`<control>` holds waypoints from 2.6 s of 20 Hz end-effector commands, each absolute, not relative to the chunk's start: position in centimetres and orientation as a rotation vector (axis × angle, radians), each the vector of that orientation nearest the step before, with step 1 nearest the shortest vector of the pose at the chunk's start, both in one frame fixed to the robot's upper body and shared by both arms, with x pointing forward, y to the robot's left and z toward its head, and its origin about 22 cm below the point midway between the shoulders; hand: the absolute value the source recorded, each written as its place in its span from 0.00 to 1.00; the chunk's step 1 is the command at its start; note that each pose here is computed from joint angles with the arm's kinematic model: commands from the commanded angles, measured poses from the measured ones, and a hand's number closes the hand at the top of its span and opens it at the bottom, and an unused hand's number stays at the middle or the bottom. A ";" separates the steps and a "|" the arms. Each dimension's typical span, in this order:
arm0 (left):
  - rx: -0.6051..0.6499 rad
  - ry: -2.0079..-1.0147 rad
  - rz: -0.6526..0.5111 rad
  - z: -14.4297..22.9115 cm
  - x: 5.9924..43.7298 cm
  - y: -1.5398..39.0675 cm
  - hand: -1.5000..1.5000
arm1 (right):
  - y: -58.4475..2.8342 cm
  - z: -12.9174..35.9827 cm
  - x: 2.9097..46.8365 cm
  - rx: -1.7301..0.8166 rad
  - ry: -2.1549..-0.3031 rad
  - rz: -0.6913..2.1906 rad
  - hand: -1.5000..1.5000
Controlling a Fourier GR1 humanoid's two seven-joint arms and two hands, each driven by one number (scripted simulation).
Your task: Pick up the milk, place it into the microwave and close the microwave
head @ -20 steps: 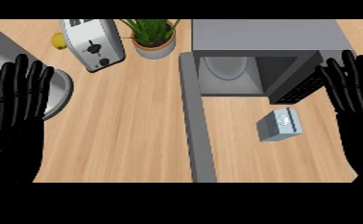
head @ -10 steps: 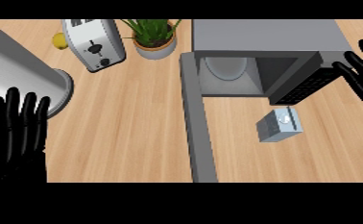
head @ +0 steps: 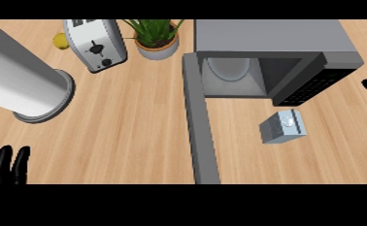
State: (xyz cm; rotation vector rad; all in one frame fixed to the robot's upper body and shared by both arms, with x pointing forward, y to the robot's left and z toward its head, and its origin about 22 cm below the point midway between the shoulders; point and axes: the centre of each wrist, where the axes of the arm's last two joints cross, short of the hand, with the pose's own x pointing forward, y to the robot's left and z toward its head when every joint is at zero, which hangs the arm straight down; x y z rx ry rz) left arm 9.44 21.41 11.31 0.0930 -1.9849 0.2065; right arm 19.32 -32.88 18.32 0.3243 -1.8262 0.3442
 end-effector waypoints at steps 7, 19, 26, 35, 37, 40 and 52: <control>0.101 -1.993 0.217 9.1 5.3 21.9 0.00 | -30.3 15.8 19.5 0.241 -1.833 0.386 0.00; 0.115 -1.995 0.194 7.6 2.8 24.7 0.00 | -30.6 10.7 24.2 0.172 -1.778 0.408 0.00; 0.118 -1.979 0.202 8.6 1.1 24.9 0.00 | -31.6 6.3 26.3 0.095 -1.739 0.459 0.00; 0.119 -2.005 0.195 8.7 -0.7 26.6 0.00 | -33.4 2.6 28.1 -0.032 -1.702 0.453 0.00; 0.109 -1.984 0.201 8.1 -1.2 26.0 0.00 | -33.1 1.3 28.4 -0.006 -1.693 0.456 0.00; 0.110 -1.995 0.195 7.6 0.1 25.2 0.00 | -33.6 0.4 30.3 0.002 -1.691 0.485 0.00; 0.122 -1.994 0.200 8.5 -2.0 26.1 0.00 | -33.7 -5.4 28.8 0.073 -1.619 0.537 0.00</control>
